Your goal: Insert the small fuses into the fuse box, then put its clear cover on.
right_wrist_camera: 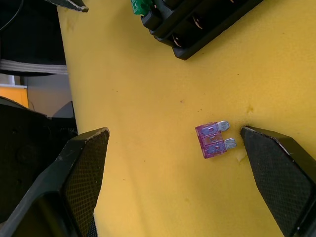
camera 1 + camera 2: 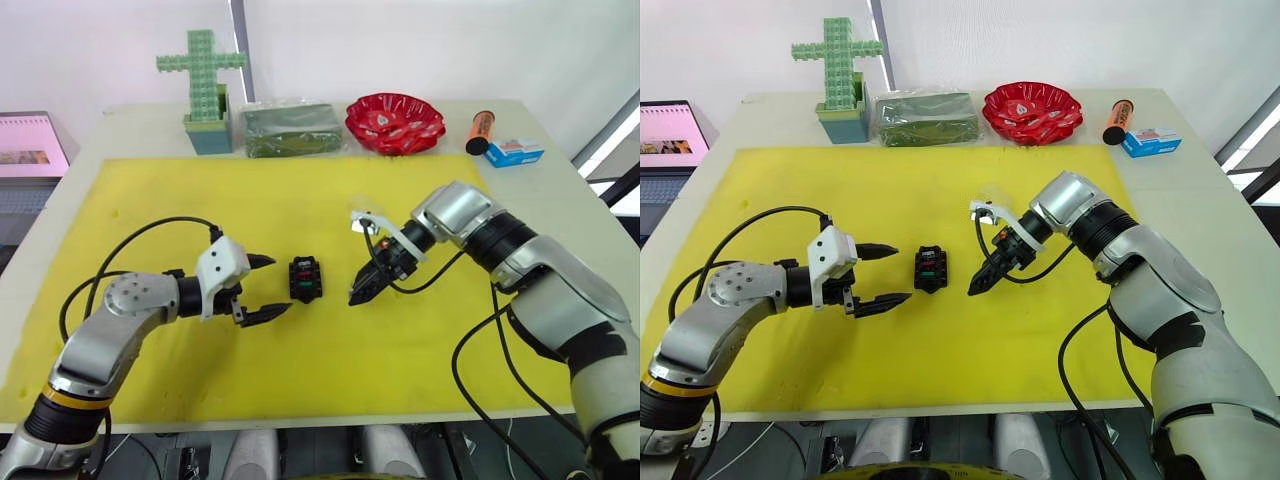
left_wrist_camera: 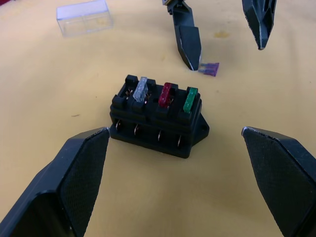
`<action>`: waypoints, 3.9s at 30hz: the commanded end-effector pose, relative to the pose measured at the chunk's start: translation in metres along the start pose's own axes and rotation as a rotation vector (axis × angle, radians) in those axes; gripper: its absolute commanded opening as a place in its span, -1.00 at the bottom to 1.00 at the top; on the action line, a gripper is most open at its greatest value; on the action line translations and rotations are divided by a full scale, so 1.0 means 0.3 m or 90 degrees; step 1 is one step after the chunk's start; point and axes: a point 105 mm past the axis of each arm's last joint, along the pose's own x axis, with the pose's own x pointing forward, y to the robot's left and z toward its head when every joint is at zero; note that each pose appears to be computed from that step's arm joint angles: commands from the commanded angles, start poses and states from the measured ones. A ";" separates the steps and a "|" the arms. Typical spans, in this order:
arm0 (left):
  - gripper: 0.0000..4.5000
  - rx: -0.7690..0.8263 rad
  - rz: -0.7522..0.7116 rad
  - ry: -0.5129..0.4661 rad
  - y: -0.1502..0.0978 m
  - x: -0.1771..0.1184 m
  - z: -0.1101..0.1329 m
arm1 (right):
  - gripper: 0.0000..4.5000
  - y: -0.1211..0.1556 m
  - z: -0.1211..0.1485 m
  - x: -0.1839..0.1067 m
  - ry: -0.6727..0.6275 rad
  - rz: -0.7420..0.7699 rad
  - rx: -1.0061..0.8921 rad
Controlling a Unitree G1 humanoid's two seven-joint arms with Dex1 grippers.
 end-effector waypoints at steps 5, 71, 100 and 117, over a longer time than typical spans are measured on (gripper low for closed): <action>1.00 0.031 0.015 -0.013 0.003 -0.018 0.038 | 0.61 0.003 0.012 0.019 0.002 0.017 0.018; 1.00 0.028 0.009 -0.021 -0.021 -0.006 0.036 | -0.99 0.048 -0.034 -0.083 -0.411 -0.059 0.214; 1.00 0.032 0.008 -0.012 0.006 -0.019 0.042 | -0.69 0.127 -0.145 0.045 -0.634 -0.263 0.395; 1.00 0.043 0.012 -0.018 0.031 -0.010 0.053 | 0.99 0.246 -0.034 -0.130 -0.278 -0.137 0.032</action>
